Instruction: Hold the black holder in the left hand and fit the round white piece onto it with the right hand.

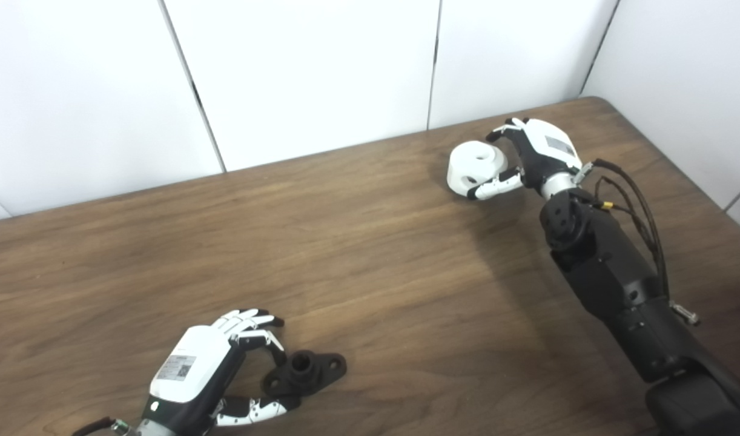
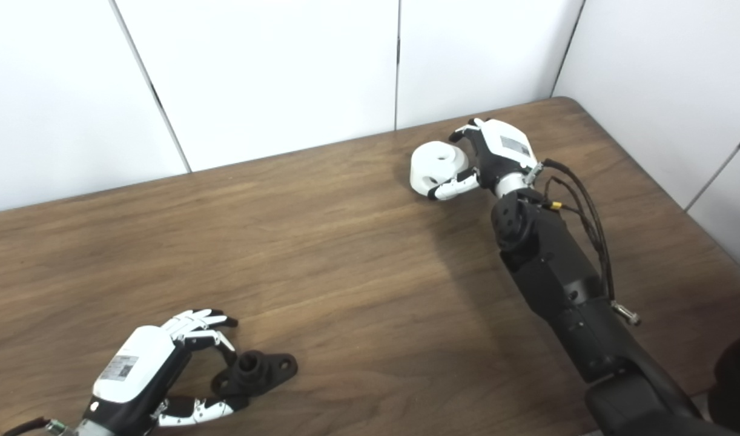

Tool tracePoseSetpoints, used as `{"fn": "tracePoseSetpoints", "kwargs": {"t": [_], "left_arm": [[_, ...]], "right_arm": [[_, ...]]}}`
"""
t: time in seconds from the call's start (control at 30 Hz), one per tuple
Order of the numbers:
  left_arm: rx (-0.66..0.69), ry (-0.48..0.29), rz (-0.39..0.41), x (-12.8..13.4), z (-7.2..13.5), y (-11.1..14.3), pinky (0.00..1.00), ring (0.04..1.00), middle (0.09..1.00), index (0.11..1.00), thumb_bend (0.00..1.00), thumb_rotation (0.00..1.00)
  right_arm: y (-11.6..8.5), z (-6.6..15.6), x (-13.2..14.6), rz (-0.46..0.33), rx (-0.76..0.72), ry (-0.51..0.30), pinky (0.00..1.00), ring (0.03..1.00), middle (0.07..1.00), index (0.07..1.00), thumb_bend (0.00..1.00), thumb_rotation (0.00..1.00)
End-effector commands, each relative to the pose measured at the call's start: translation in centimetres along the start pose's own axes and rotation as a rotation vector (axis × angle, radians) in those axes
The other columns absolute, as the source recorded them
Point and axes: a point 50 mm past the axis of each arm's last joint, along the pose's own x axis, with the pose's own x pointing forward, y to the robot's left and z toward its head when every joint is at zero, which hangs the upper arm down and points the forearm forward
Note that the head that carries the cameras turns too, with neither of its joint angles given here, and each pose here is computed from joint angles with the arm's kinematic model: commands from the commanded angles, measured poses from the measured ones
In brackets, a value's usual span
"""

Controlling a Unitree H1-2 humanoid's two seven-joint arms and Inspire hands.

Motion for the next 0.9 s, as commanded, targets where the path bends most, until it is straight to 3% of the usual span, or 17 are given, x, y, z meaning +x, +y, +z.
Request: {"fn": "tracePoseSetpoints", "kwargs": {"t": [0.0, 0.57, 0.77, 0.8, 0.87], "left_arm": [[0.056, 0.122, -0.139, -2.45, -2.49, -1.10, 0.89, 0.873, 0.817, 0.492, 0.51, 0.06], [0.053, 0.122, -0.132, -2.34, -2.52, -1.25, 0.88, 0.873, 0.817, 0.492, 0.51, 0.06], [0.040, 0.131, -0.132, -2.33, -2.39, -1.25, 0.89, 0.881, 0.820, 0.491, 0.51, 0.06], [0.041, 0.130, -0.130, -2.32, -2.40, -1.30, 0.87, 0.878, 0.817, 0.491, 0.51, 0.06], [0.043, 0.130, -0.130, -2.31, -2.38, -1.36, 0.85, 0.876, 0.815, 0.491, 0.51, 0.06]], "right_arm": [[-2.94, 1.22, 0.64, -0.096, -0.014, -0.059, 1.00, 1.000, 0.940, 0.754, 0.88, 0.30], [-2.89, 0.96, 0.58, -0.115, -0.007, -0.101, 1.00, 1.000, 0.915, 0.641, 0.83, 0.26], [-2.92, 1.01, 0.64, -0.139, 0.014, -0.121, 0.96, 0.993, 0.890, 0.580, 0.79, 0.19], [-2.91, 1.02, 0.64, -0.148, 0.020, -0.129, 0.97, 0.988, 0.880, 0.526, 0.64, 0.16], [-2.91, 1.03, 0.65, -0.164, 0.021, -0.144, 0.96, 0.979, 0.866, 0.497, 0.55, 0.15]]}}
